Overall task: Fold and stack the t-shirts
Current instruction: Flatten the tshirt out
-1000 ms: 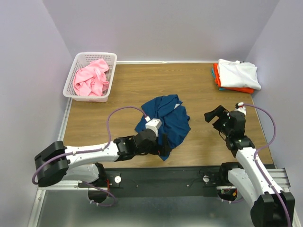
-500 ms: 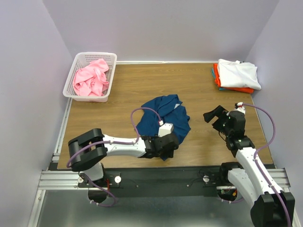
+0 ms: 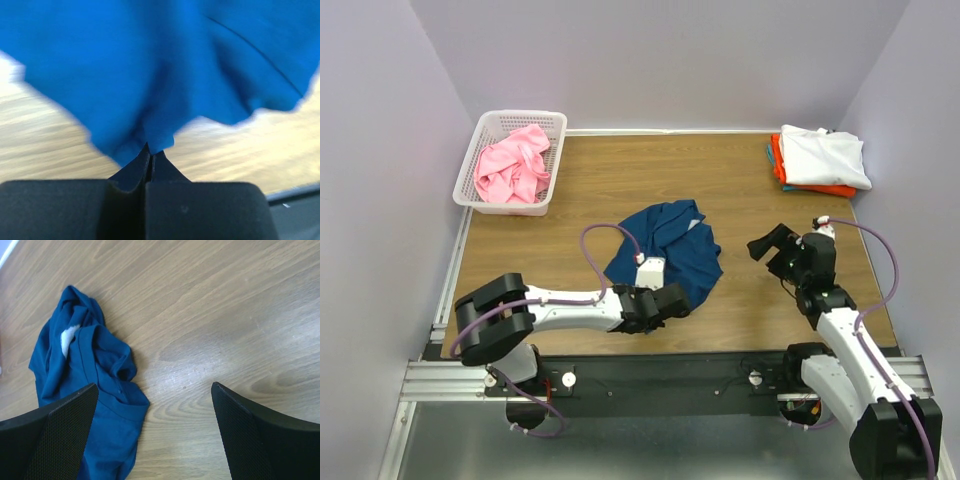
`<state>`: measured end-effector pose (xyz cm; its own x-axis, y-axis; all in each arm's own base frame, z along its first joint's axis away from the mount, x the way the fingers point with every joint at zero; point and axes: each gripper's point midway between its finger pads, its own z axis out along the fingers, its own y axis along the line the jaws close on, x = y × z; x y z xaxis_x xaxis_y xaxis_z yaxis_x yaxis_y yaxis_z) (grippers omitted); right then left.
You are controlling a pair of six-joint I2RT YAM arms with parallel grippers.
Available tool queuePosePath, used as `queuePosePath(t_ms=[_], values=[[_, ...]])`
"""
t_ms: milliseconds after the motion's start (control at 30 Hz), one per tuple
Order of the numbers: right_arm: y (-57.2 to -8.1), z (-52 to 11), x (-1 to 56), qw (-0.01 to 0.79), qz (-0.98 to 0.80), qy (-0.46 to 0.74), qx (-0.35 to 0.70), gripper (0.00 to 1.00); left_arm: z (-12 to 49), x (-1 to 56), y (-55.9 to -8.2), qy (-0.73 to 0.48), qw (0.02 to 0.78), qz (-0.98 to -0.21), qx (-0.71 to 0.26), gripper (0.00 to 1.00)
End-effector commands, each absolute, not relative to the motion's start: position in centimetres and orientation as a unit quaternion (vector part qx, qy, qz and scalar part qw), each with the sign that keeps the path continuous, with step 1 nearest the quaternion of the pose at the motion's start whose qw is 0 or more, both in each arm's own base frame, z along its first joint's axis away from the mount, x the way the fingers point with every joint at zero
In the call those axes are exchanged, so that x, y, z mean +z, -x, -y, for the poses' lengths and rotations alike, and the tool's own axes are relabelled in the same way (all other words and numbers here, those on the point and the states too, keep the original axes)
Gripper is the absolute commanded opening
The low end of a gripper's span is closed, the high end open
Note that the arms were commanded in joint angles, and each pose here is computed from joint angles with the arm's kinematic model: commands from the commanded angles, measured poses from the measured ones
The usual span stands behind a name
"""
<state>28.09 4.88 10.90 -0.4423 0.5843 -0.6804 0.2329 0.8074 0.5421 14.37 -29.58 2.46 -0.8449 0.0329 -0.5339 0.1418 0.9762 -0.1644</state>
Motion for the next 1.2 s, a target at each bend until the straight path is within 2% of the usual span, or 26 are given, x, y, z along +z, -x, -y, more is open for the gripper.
queuePosePath(t_ms=[0,233,367,533,667,933,1167], values=[[-28.6,-6.4,11.8,0.464,-0.833,-0.209,0.217,1.0,23.4,5.2,-17.7,0.042,0.346,-0.937,-0.014,0.0],[-28.8,-8.8,10.4,0.424,-0.855,-0.16,0.252,1.0,17.7,11.9,-25.4,0.16,0.441,-0.882,-0.049,0.0],[-29.2,-10.2,10.0,0.41,-0.867,-0.133,0.251,1.0,14.8,16.7,-27.9,0.216,0.503,-0.833,-0.076,0.0],[-30.0,-12.9,10.2,0.405,-0.878,-0.09,0.237,0.99,14.3,19.5,-28.4,0.202,0.544,-0.806,-0.118,0.0],[-30.2,-14.8,8.3,0.376,-0.898,-0.063,0.22,0.95,13.3,20.3,-28.9,0.216,0.557,-0.796,-0.102,0.0],[-32.1,-14.1,6.3,0.363,-0.916,-0.07,0.154,0.89,13.1,20.9,-29.7,0.225,0.572,-0.783,-0.097,0.0],[-32.5,-14.0,5.1,0.349,-0.921,-0.094,0.144,0.81,13.1,21.7,-29.7,0.226,0.607,-0.749,-0.138,0.0]])
